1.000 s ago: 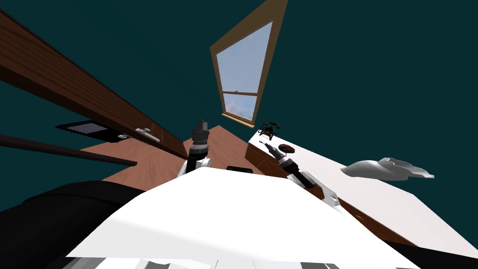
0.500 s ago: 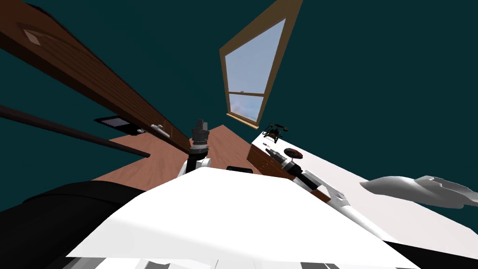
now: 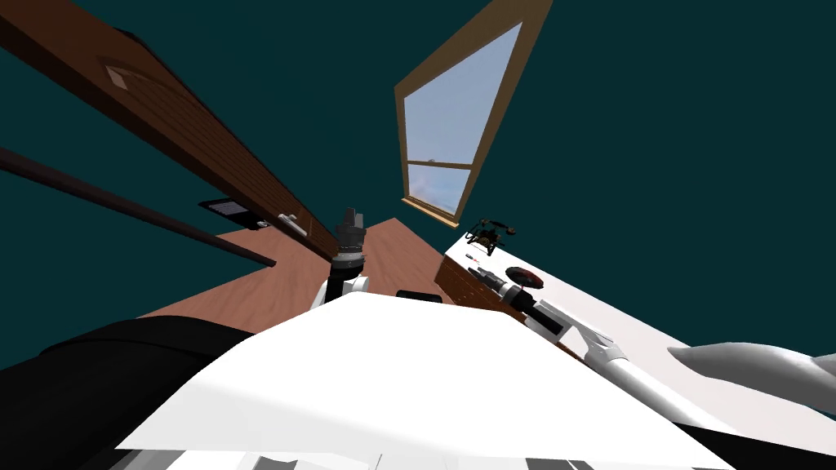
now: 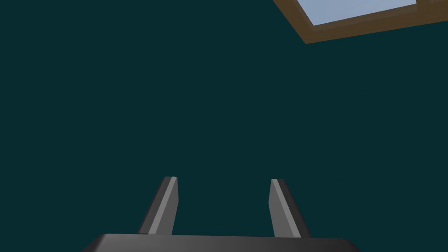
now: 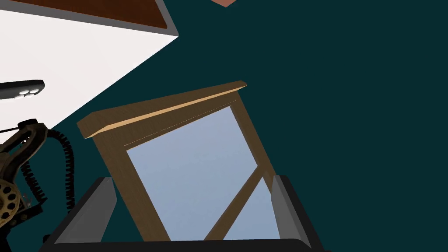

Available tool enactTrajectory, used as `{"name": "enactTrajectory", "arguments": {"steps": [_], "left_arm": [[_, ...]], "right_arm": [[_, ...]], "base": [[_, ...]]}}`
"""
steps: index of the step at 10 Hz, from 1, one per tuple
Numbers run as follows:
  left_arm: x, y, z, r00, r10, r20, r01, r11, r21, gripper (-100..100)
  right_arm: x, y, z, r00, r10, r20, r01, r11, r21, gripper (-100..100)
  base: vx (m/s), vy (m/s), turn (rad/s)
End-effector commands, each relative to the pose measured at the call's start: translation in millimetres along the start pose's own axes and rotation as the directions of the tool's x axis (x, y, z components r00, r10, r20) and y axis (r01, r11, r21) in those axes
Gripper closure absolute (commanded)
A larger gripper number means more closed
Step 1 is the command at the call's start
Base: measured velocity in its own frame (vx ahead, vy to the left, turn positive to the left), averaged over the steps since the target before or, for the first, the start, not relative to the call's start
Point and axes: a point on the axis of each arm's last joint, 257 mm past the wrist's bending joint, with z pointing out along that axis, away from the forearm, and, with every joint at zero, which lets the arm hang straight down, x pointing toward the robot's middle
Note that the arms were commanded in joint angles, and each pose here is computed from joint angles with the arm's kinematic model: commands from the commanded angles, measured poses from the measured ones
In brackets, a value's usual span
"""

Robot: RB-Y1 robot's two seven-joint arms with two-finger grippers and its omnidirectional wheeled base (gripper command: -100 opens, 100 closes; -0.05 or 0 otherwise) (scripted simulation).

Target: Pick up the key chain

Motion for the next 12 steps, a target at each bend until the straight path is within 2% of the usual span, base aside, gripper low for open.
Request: {"name": "enactTrajectory", "arguments": {"steps": [1, 2, 3, 5, 8, 9, 11, 12], "left_arm": [[0.0, 0, 0.0, 1.0, 0.0, 0.0, 0.0, 1.0, 0.0, 0], [0.0, 0, 0.0, 1.0, 0.0, 0.0, 0.0, 1.0, 0.0, 0], [0.0, 0, 0.0, 1.0, 0.0, 0.0, 0.0, 1.0, 0.0, 0], [0.0, 0, 0.0, 1.0, 0.0, 0.0, 0.0, 1.0, 0.0, 0], [0.0, 0, 0.0, 1.0, 0.0, 0.0, 0.0, 1.0, 0.0, 0], [0.0, 0, 0.0, 1.0, 0.0, 0.0, 0.0, 1.0, 0.0, 0], [0.0, 0, 0.0, 1.0, 0.0, 0.0, 0.0, 1.0, 0.0, 0], [0.0, 0, 0.0, 1.0, 0.0, 0.0, 0.0, 1.0, 0.0, 0]], "right_arm": [[16, -24, -12.7, 0.997, -0.038, -0.07, 0.041, 0.998, 0.037, -100], [31, -44, -23.2, 0.991, -0.056, -0.124, 0.065, 0.996, 0.069, -100], [30, -45, -24.5, 0.99, -0.062, -0.128, 0.071, 0.995, 0.07, -100], [54, -73, -45.3, 0.968, -0.096, -0.231, 0.122, 0.987, 0.1, -100], [67, -100, -64.0, 0.952, -0.1, -0.29, 0.146, 0.979, 0.141, -100], [77, -107, -73.5, 0.937, -0.108, -0.332, 0.163, 0.976, 0.143, -100], [79, -115, -78.6, 0.935, -0.104, -0.339, 0.166, 0.973, 0.16, -100], [89, -127, -91.4, 0.918, -0.105, -0.382, 0.182, 0.968, 0.171, -100]], "base": [[0.058, 0.012, 0.198], [0.083, 0.008, 0.324], [0.066, -0.006, 0.091], [0.083, 0.012, 0.233], [0.078, -0.008, 0.12], [0.071, -0.006, 0.168], [0.037, -0.001, 0.04], [0.049, 0.005, 0.156]]}}
